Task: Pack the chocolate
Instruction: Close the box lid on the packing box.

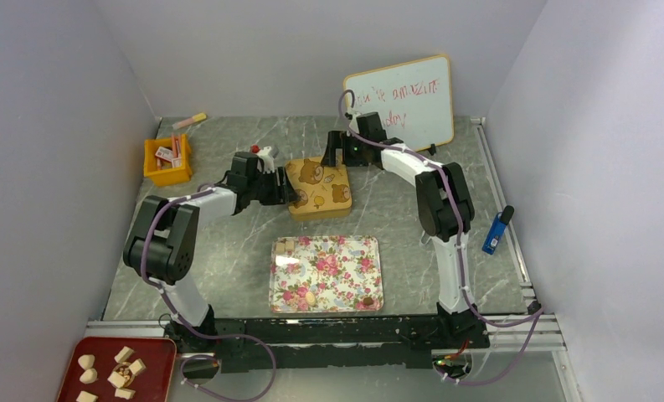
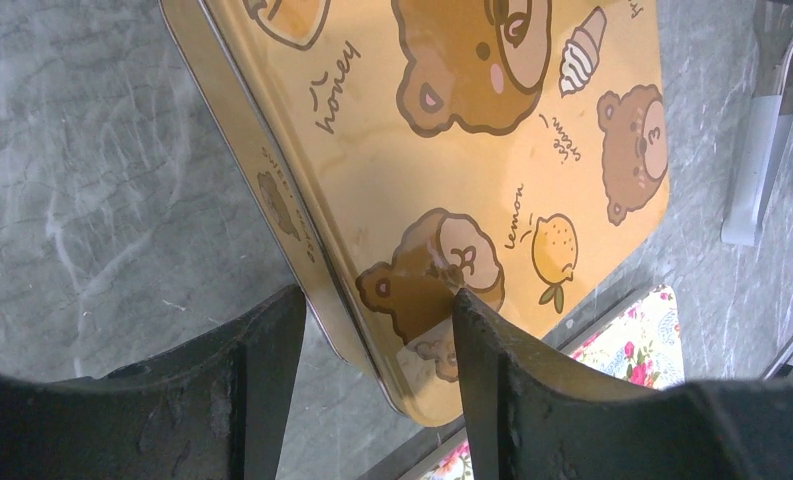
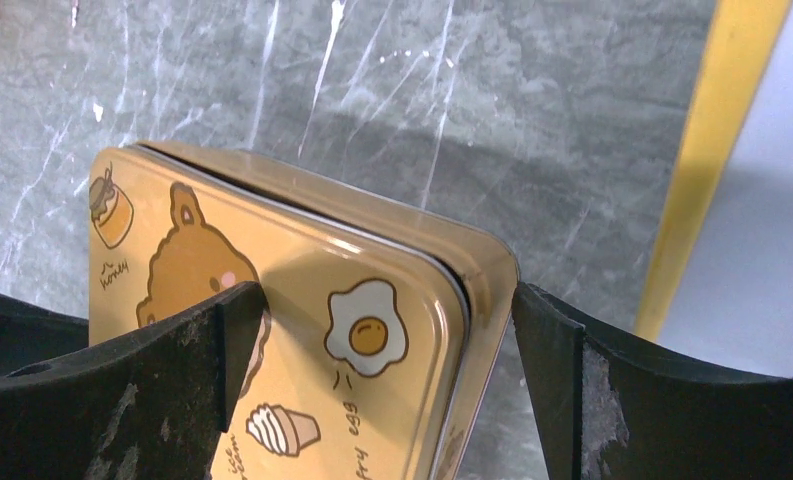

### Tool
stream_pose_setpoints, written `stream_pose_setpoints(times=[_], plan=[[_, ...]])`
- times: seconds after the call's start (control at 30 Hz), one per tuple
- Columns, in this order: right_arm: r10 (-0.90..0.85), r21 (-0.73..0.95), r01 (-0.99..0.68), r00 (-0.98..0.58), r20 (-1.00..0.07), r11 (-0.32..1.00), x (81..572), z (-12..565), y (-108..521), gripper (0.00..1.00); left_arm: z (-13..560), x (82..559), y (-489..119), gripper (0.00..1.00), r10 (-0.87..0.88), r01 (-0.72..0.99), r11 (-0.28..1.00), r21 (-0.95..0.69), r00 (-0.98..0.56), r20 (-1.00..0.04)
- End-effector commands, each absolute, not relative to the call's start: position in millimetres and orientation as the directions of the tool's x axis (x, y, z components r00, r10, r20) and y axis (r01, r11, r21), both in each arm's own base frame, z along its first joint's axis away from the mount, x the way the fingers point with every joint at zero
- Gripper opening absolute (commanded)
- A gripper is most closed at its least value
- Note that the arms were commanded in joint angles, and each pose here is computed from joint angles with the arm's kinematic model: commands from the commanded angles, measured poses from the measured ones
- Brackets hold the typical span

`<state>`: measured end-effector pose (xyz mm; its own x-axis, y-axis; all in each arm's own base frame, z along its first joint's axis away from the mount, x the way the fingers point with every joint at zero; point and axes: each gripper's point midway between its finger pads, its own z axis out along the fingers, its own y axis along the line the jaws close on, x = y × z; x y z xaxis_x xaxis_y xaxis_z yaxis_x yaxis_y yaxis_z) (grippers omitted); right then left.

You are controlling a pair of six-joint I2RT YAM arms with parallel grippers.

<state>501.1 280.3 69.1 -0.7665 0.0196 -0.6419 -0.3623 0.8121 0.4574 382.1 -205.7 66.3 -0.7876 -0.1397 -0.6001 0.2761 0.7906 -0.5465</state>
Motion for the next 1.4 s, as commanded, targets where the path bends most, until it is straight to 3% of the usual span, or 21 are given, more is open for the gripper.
stream_pose_setpoints(times=[0.0,0.37,0.63,1.37], plan=[[0.013,0.435,-0.382,-0.738,-0.674,0.816,518,75,281,0.99,68,390,-206,0.61,-0.124,0.297,0.788,-0.539,-0.781,-0.612],[0.025,0.443,-0.331,-0.778,-0.627,0.833,507,44,271,0.87,69,393,-202,0.61,-0.131,0.287,0.792,-0.539,-0.782,-0.609],[0.017,0.461,-0.308,-0.817,-0.576,0.832,491,23,268,0.63,71,396,-199,0.61,-0.135,0.276,0.800,-0.533,-0.782,-0.609],[-0.013,0.462,-0.287,-0.859,-0.511,0.839,458,0,260,0.57,81,462,-200,0.62,-0.255,0.179,0.803,-0.568,-0.759,-0.600]])
